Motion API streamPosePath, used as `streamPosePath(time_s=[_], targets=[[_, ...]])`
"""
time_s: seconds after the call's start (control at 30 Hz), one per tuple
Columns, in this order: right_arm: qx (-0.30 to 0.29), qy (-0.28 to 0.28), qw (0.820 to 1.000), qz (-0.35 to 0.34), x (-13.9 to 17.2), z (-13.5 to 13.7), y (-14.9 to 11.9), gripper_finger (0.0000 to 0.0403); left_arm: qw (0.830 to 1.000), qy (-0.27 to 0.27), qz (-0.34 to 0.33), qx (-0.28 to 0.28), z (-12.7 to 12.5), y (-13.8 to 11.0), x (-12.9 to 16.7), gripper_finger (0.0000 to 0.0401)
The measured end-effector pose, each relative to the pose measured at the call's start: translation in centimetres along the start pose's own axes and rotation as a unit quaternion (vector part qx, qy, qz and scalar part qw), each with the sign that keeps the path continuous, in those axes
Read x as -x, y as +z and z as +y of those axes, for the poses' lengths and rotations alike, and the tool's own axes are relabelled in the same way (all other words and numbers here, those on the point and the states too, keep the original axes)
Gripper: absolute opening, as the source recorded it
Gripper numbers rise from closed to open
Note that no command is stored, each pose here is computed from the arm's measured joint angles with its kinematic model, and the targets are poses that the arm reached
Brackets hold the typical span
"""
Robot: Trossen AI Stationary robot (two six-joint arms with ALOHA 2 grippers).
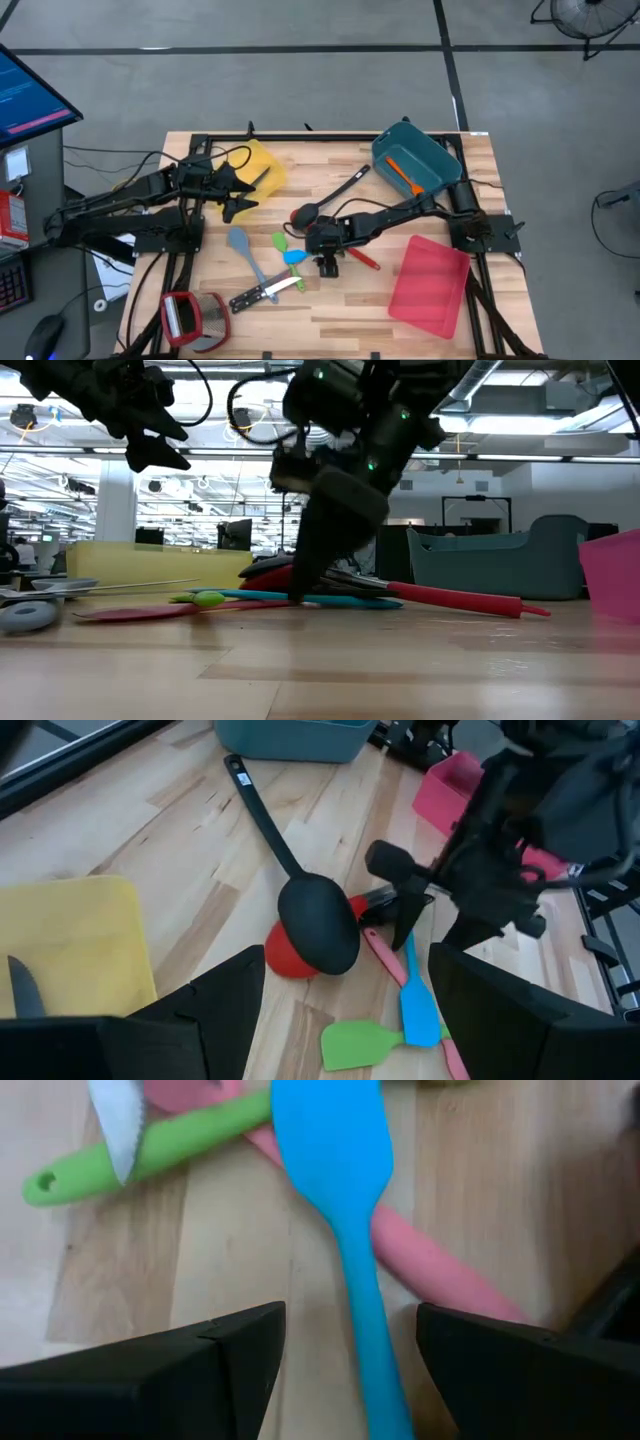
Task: Pick & Place Kitchen Items
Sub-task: Put the blue spatula into the green bin
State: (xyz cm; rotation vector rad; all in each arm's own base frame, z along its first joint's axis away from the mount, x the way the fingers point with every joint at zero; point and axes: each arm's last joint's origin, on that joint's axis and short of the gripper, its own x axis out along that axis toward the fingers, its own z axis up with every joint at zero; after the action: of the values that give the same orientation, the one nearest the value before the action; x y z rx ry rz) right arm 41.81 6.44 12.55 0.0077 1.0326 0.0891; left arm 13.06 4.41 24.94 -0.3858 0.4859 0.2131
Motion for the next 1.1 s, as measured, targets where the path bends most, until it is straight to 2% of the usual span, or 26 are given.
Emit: streamPosePath(time_s=[0.13, 0.23, 0.33, 0.5, 0.63, 0.9, 1.1], targets=[[-0.008, -0.003, 1.000, 0.010, -0.4, 0.1, -0.2, 0.0220, 1.000, 0.000, 0.000, 0.000, 0.0, 0.0, 0.0, 0.0262], [-0.016, -0.027, 0.999, 0.016, -0.4, 0.0, -0.4, 0.0206, 1.000, 0.000, 0.000, 0.000, 0.0, 0.0, 0.0, 0.0262], [-0.020, -0.043, 0.999, 0.018, -0.4, -0.1, -0.5, 0.0164, 1.000, 0.000, 0.000, 0.000, 0.0, 0.0, 0.0, 0.0262], [-0.040, -0.037, 0.998, 0.022, -0.4, -0.7, -0.5, 0.0073, 1.000, 0.000, 0.000, 0.001, 0.0, 0.0, 0.0, 0.0262], [-0.041, -0.039, 0.998, 0.022, -0.4, -0.7, -0.5, 0.0031, 1.000, 0.000, -0.001, 0.002, 0.0, 0.0, 0.0, 0.0259], [-0.061, -0.033, 0.997, 0.015, 0.0, -0.7, -0.3, 0.0019, 1.000, 0.000, -0.001, 0.002, 0.0, 0.0, 0.0, 0.0257], [-0.072, -0.026, 0.997, -0.019, 2.9, -1.0, 0.9, 0.0016, 1.000, 0.000, -0.001, 0.002, 0.0, 0.0, 0.0, 0.0257]])
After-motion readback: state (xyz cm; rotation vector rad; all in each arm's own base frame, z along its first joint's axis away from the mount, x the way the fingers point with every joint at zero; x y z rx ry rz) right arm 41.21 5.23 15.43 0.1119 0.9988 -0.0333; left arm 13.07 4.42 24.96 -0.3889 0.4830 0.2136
